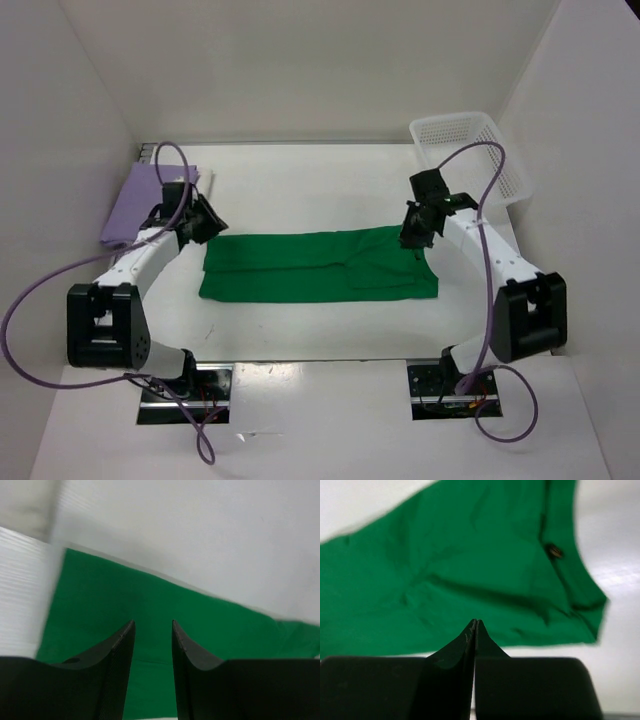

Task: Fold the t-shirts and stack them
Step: Fold the other side of the tshirt into a rectangle, then rotate the tshirt 90 degrees

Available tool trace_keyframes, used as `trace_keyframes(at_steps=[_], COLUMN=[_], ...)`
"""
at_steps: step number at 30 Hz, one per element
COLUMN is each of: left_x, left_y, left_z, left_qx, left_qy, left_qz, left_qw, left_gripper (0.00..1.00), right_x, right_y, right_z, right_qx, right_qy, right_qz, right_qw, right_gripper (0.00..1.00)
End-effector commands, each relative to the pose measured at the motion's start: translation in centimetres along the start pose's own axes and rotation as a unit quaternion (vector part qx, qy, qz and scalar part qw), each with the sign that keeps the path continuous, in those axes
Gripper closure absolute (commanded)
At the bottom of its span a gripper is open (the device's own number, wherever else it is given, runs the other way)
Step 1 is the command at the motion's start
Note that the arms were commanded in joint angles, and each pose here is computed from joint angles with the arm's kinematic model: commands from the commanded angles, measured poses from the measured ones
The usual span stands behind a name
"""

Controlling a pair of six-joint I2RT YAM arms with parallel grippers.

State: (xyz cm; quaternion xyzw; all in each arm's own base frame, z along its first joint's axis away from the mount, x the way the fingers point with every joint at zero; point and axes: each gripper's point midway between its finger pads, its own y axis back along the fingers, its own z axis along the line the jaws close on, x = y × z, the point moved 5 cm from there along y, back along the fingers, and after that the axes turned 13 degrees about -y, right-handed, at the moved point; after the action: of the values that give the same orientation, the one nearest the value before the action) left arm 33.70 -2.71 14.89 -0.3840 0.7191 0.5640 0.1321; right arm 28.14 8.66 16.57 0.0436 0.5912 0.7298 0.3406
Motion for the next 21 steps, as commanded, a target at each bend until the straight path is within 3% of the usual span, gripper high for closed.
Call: trace_keyframes(at_steps=[1, 6, 9, 13, 16, 18, 19, 21], left_x=[2.0, 5.2, 5.6, 3.4, 1.9, 1.4, 1.7, 2.0], left_y=[-2.5, -5.3, -5.3, -2.9, -0.3, 1.5, 2.0, 3.3], left_z=[-1.9, -0.8, 0.5, -0.3, -1.9, -4.0, -4.5, -5.6], left_qx=[0.040, 0.040, 0.044, 0.061, 0.084, 0.111, 0.120, 0.135], left_qy=[-0.003, 0.022, 0.051, 0.051, 0.036, 0.016, 0.012, -0.002], left_qz=[0.034, 0.105, 0.121, 0.077, 0.044, 0.034, 0.038, 0.035], left_qw=[0.999, 0.993, 0.990, 0.994, 0.995, 0.993, 0.992, 0.990], left_gripper=[0.57, 0.57, 0.57, 0.57, 0.57, 0.57, 0.57, 0.57], right_x=[-1.3, 0.0, -0.9, -1.6, -5.9, -6.6, -9.7, -8.5], right_y=[-3.9, -10.1, -11.5, -16.1, -18.1, -19.4, -17.8, -20.5], right_z=[3.3, 2.6, 3.3, 3.9, 8.9, 11.4, 16.1, 19.5], right_qx=[-0.060, -0.019, -0.018, 0.016, -0.018, -0.024, -0.076, -0.087], right_qy=[-0.037, -0.060, -0.071, -0.076, -0.076, -0.071, -0.064, -0.027], right_qz=[-0.015, 0.025, 0.010, 0.020, -0.013, 0.015, -0.020, 0.007], right_qw=[0.997, 0.998, 0.997, 0.997, 0.997, 0.997, 0.995, 0.996], right_gripper=[1.00, 1.00, 1.00, 1.00, 1.00, 1.00, 1.00, 1.00])
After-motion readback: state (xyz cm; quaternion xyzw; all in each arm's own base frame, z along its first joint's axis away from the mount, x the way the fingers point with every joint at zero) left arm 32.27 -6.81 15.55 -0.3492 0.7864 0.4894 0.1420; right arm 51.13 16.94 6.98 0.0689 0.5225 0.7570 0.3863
